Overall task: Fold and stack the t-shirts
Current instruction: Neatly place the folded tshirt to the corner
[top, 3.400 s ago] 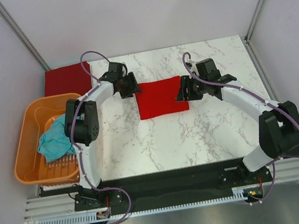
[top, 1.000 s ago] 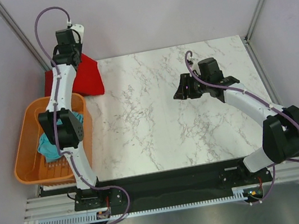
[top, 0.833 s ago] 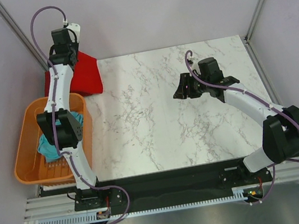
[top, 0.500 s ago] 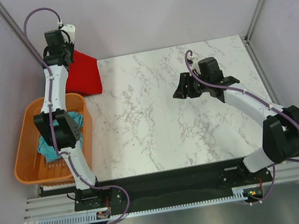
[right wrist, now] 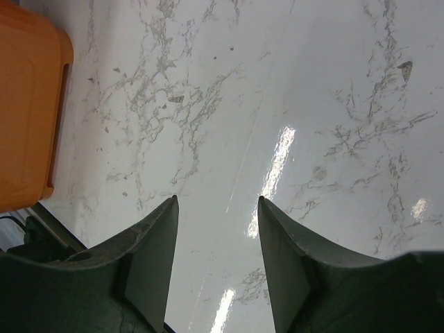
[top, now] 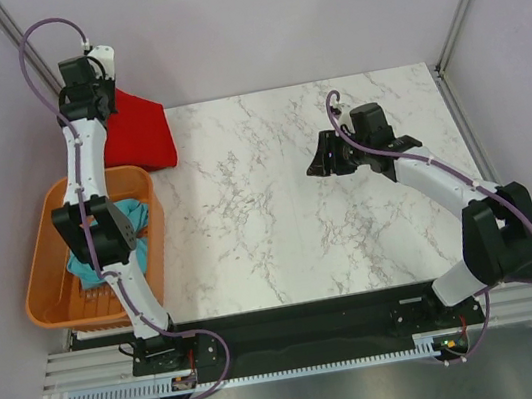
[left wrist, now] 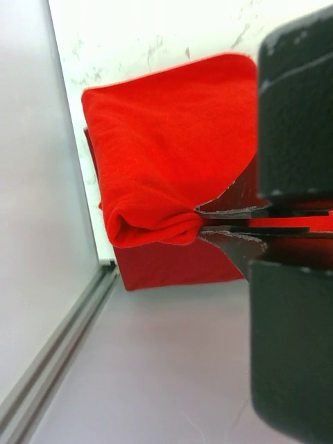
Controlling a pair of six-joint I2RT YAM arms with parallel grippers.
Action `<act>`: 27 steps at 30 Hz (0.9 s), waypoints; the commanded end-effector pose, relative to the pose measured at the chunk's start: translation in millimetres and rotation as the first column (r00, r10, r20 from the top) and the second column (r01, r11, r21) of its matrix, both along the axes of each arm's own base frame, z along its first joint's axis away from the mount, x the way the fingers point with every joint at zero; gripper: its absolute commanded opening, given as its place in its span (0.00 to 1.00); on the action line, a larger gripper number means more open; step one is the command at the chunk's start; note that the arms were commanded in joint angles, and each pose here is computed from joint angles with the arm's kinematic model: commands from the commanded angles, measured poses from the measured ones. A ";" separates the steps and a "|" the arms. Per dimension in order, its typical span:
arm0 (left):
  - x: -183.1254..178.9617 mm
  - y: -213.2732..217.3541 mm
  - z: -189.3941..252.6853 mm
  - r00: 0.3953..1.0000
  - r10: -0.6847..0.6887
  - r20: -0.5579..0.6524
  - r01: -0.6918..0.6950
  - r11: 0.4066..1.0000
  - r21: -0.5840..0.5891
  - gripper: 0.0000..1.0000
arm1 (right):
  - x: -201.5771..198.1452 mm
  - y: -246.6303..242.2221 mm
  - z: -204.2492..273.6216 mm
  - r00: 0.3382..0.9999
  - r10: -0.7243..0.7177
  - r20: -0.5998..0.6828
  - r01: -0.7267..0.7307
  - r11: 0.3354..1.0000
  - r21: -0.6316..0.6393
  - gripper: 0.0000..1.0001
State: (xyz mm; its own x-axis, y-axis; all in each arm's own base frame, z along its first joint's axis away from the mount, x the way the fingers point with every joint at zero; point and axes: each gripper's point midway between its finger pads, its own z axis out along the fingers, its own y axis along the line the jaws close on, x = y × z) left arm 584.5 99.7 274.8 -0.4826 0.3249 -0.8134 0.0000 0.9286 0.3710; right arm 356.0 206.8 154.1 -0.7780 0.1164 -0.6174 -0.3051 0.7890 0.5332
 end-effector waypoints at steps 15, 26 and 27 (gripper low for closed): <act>6.0 36.0 37.1 0.993 0.032 0.113 -0.026 0.999 -0.048 0.02 | 1.6 3.9 8.4 0.999 0.024 0.032 -0.025 1.000 0.018 0.57; 40.8 104.6 -30.2 0.952 0.292 0.094 -0.294 0.956 0.016 0.34 | 2.5 6.5 -1.8 0.999 0.033 -0.002 -0.033 0.999 0.019 0.57; 40.2 107.9 -33.9 0.950 0.301 0.088 -0.304 0.952 0.028 0.40 | 2.9 6.1 -2.6 0.999 0.032 -0.002 -0.032 0.999 0.016 0.57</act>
